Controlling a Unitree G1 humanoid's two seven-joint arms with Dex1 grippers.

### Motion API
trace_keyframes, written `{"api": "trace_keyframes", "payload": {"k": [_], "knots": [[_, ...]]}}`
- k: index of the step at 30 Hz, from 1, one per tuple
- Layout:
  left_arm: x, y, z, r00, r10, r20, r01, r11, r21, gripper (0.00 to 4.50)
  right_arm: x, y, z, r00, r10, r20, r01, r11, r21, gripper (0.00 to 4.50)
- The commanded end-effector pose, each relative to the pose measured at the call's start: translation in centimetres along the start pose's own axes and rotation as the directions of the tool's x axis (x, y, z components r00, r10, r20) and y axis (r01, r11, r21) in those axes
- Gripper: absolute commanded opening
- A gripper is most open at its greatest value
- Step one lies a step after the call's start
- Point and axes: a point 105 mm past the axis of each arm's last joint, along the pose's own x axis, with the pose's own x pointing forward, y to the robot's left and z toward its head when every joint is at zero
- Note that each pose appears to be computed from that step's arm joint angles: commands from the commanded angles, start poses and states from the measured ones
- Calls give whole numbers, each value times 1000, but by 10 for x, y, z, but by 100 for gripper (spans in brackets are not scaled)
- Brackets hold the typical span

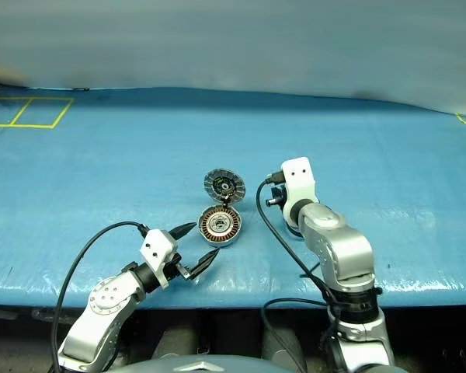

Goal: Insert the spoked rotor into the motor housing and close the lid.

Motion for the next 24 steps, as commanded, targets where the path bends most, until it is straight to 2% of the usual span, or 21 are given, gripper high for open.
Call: {"api": "trace_keyframes", "payload": {"k": [1, 4, 10, 16, 24], "knots": [[-1, 2, 10, 999, 13, 44, -14, 1000, 26, 450, -18, 37, 9, 972, 232, 47, -227, 970, -82, 65], [-1, 5, 12, 998, 28, 61, -30, 999, 35, 450, -21, 55, 11, 939, 332, 84, -325, 942, -89, 65], [-1, 5, 15, 992, 42, 118, -46, 998, 35, 450, -10, 89, 9, 903, 416, 106, -395, 902, -176, 65], [-5, 1, 7, 995, 38, 97, -40, 999, 16, 450, 11, 107, 5, 903, 416, 111, -386, 896, -220, 65], [-9, -2, 3, 995, 37, 88, -38, 999, 10, 450, 26, 105, 6, 922, 365, 128, -334, 918, -212, 65]]}}
